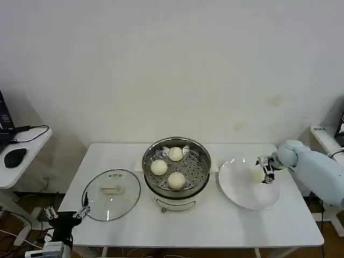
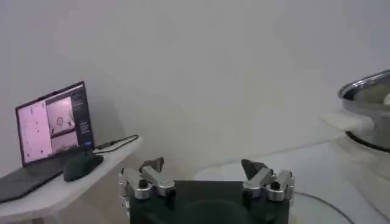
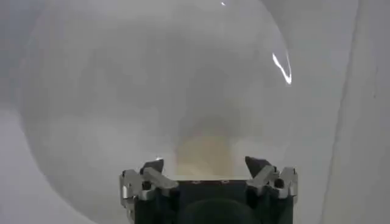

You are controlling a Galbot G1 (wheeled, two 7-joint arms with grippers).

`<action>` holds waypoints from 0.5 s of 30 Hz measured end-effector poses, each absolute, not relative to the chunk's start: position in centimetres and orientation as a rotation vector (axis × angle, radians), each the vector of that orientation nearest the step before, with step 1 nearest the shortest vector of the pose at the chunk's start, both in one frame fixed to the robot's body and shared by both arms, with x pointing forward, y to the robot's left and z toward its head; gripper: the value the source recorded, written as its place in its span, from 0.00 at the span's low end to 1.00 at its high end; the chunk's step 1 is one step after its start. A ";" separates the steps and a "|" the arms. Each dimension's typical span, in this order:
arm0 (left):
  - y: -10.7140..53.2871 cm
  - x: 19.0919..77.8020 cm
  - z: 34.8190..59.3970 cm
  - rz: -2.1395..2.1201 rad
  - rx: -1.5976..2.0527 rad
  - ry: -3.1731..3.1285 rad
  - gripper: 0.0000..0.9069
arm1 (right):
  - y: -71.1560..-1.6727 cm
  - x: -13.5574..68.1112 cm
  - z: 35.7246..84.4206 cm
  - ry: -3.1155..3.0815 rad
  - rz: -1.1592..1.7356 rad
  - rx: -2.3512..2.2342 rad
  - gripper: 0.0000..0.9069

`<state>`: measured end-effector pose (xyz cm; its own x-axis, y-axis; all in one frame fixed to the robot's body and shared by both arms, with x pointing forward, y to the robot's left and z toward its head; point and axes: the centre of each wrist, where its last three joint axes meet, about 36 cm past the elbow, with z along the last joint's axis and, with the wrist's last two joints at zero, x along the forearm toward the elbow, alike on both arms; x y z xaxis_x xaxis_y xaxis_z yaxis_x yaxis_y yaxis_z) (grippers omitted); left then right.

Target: Take steamed baozi put them in steamer then cover it.

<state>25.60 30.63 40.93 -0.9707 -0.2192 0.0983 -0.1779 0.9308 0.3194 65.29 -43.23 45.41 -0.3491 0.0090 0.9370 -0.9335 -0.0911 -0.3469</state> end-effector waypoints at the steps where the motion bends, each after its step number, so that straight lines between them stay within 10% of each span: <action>1: 30.6 25.6 40.9 -0.470 0.306 -2.956 1.00 | -43.2 65.4 45.3 -1.402 1.545 1.063 1.00; 15: 30.6 25.6 41.0 -0.468 0.306 -2.959 1.00 | -43.6 65.9 44.1 -1.381 1.512 1.033 0.70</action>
<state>25.59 30.60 41.02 -0.9710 -0.2190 0.0962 -0.1786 0.9314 0.3172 65.90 -43.57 44.05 -0.3246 0.0437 0.9448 -0.9449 -0.0588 -0.3219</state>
